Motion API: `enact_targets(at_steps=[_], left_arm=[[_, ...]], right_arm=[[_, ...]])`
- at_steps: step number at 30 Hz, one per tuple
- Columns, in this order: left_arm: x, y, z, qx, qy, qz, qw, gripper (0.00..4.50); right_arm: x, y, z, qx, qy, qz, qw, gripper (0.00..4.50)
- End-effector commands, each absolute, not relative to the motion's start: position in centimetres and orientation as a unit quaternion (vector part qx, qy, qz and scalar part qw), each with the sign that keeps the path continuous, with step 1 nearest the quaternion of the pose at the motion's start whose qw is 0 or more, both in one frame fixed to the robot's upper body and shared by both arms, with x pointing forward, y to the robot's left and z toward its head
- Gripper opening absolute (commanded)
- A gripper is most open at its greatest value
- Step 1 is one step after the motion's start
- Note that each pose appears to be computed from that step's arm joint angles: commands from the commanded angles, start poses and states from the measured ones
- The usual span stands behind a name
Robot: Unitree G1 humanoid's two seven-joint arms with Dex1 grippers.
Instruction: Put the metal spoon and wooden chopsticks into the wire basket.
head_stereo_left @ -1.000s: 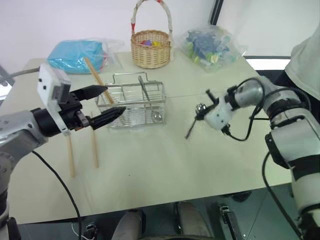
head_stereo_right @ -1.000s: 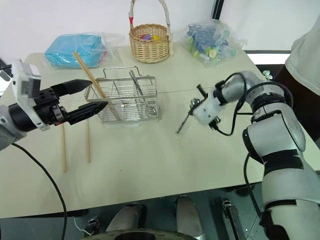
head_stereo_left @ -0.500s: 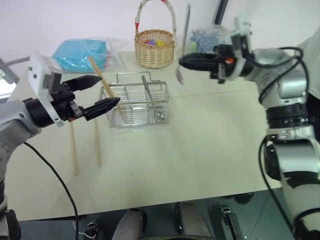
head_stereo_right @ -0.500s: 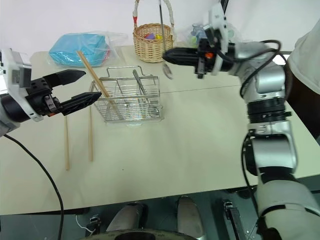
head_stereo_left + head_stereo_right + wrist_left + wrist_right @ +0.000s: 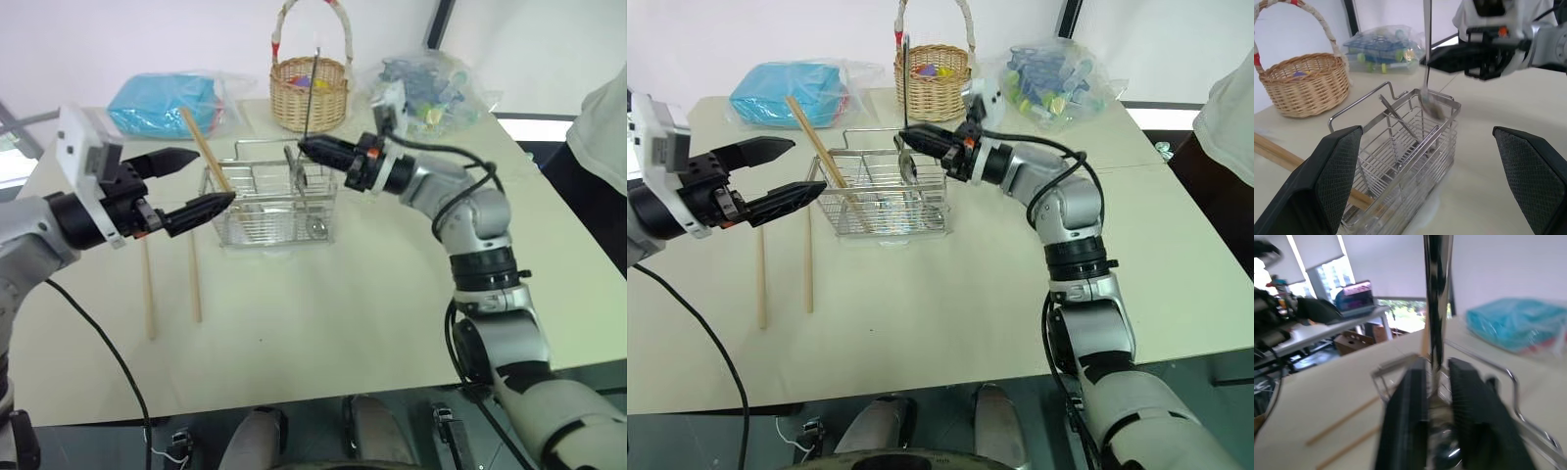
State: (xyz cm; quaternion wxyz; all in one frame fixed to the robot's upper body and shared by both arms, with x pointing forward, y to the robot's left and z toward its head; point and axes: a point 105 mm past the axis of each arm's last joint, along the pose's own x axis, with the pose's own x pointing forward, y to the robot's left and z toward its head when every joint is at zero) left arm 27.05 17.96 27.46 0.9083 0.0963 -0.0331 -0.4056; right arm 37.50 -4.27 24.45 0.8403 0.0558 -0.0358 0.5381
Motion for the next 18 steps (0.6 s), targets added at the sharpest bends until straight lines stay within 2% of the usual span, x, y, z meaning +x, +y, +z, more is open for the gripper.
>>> enact_targets(at_steps=[1,4,8,12,15,18], left_arm=[[26.5,18.1,28.7,0.114,-0.054,-0.397,0.909,4.5],[26.6,18.3,28.8,0.113,-0.055,-0.391,0.912,4.5],[27.1,18.9,29.1,0.103,-0.063,-0.369,0.922,4.5],[28.6,21.4,29.3,0.083,-0.06,-0.284,0.953,4.5],[30.8,25.6,28.1,0.054,-0.011,-0.147,0.988,4.5],[32.2,29.9,25.6,-0.004,0.071,0.004,0.997,4.5]], right_arm=[[37.4,-4.4,26.0,0.042,-0.066,0.526,0.847,2.51],[37.5,-5.0,27.2,0.052,-0.074,0.519,0.85,4.07],[37.6,-6.0,29.5,0.061,-0.092,0.514,0.851,4.07],[36.5,-7.4,32.8,0.072,-0.12,0.532,0.835,4.07],[33.3,-8.1,35.0,0.057,-0.145,0.592,0.791,4.07],[29.2,-8.4,34.5,0.03,-0.128,0.664,0.736,4.07]])
